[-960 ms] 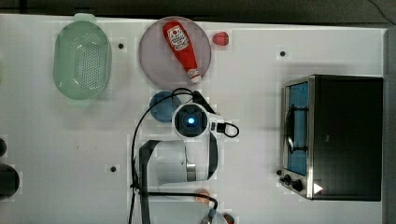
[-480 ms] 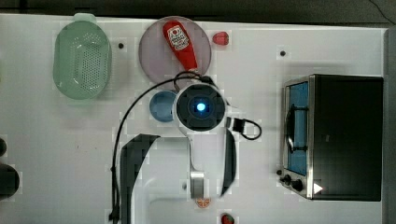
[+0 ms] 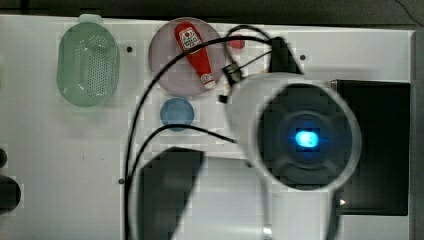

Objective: Pick banana from table and place on oven.

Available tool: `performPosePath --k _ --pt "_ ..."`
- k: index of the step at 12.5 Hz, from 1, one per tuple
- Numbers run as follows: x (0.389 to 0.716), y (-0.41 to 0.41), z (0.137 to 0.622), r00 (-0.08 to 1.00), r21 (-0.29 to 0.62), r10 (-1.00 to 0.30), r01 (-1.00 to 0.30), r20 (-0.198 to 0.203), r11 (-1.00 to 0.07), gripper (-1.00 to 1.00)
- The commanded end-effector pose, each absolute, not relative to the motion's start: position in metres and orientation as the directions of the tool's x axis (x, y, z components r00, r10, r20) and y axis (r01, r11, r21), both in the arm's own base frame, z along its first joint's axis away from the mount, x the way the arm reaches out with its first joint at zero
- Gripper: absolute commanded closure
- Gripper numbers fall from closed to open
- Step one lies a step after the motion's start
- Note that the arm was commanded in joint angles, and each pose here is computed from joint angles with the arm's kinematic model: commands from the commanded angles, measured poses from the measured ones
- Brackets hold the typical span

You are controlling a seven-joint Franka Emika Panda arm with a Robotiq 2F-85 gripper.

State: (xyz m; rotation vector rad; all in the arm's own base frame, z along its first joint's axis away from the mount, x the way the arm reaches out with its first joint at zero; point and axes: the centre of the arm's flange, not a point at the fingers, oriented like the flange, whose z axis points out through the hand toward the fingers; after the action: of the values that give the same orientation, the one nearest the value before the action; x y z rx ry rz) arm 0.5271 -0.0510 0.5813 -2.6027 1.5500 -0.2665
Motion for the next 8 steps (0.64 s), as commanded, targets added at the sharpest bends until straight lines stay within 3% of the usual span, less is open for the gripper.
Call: performPosePath --k 1,5,8 --pt "0.513 -0.151 0.538 0.422 -0.049 -0.906 -0.905 0.027 -0.423 0.61" --pt "0.487 -0.253 0.507 0.507 0.017 -0.861 -0.862 0.027 -0.507 0.61" --pt "0.48 -0.319 0.479 0.618 0.069 -0.783 -0.786 0.066 -0.615 0.61"
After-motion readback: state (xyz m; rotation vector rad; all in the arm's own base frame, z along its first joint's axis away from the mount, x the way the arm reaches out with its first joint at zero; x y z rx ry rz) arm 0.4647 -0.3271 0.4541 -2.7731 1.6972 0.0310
